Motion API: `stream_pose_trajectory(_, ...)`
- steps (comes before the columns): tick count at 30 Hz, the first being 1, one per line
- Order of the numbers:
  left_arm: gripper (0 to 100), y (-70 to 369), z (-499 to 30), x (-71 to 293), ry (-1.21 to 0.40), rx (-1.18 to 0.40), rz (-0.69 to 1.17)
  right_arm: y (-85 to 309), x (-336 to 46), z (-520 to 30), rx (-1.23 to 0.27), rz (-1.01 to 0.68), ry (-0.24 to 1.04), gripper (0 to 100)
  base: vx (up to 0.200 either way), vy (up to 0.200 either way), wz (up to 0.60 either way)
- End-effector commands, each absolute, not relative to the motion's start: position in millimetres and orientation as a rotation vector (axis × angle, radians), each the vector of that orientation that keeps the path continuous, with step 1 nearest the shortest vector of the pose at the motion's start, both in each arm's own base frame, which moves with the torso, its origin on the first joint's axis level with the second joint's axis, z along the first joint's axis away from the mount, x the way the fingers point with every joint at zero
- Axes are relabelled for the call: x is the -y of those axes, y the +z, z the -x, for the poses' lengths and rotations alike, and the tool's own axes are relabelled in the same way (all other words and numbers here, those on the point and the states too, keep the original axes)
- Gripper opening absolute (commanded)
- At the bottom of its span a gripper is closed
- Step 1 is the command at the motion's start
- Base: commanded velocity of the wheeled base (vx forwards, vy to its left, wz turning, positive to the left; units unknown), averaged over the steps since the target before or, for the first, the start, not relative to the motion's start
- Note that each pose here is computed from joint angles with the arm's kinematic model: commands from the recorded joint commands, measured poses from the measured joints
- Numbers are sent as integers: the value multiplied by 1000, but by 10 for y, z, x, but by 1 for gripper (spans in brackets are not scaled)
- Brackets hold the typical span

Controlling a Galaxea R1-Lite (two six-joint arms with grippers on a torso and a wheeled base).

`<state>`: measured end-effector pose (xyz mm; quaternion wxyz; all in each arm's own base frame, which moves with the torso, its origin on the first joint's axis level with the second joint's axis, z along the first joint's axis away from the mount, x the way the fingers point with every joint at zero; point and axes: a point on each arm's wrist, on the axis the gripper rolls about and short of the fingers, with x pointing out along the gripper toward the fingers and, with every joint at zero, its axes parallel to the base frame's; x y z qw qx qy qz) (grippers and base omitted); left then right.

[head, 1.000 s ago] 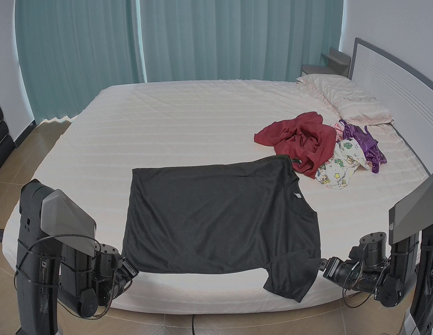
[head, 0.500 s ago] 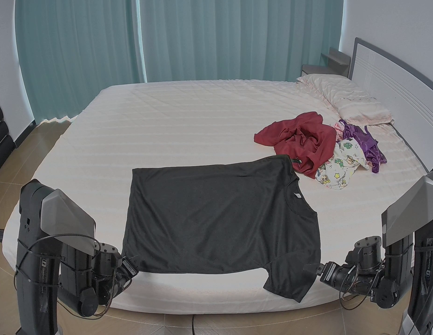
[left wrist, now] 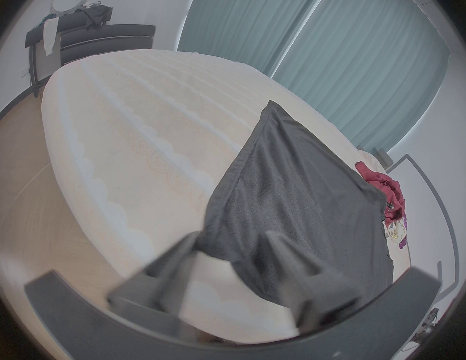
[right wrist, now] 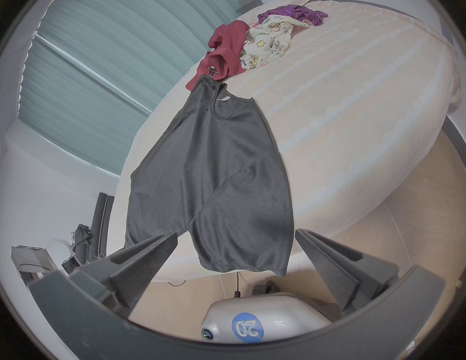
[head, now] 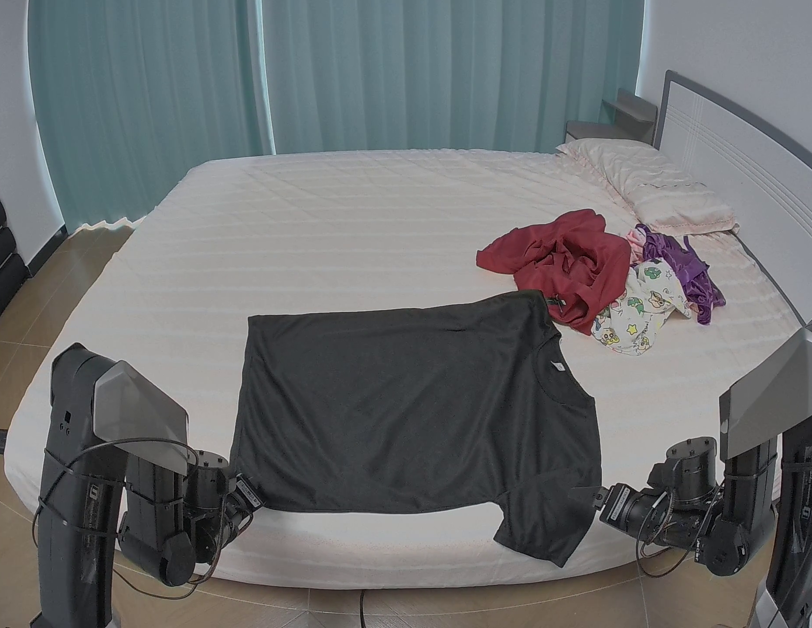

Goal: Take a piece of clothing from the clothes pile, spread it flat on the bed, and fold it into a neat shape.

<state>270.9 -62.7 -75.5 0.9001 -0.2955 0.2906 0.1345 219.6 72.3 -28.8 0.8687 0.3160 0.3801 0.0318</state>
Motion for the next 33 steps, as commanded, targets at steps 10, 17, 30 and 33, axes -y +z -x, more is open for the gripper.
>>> stream_pose_trajectory(10, 0, -730, -2458, 549, 362, -645, 564, -514, -611, -2610, -703, -536, 80, 100, 0, 0, 0)
stream_pose_trajectory(17, 0, -747, -2411, 562, 359, -668, 557, -634, -650, -2825, -702, -522, 81, 100, 0, 0, 0)
stream_pose_trajectory(30, 0, -758, -2398, 555, 359, -678, 558, -682, -727, -3294, -676, -450, 98, 0, 0, 0, 0)
stream_pose_trajectory(33, 0, -758, -2398, 555, 359, -678, 558, -646, -657, -3382, -635, -454, 74, 0, 0, 0, 0)
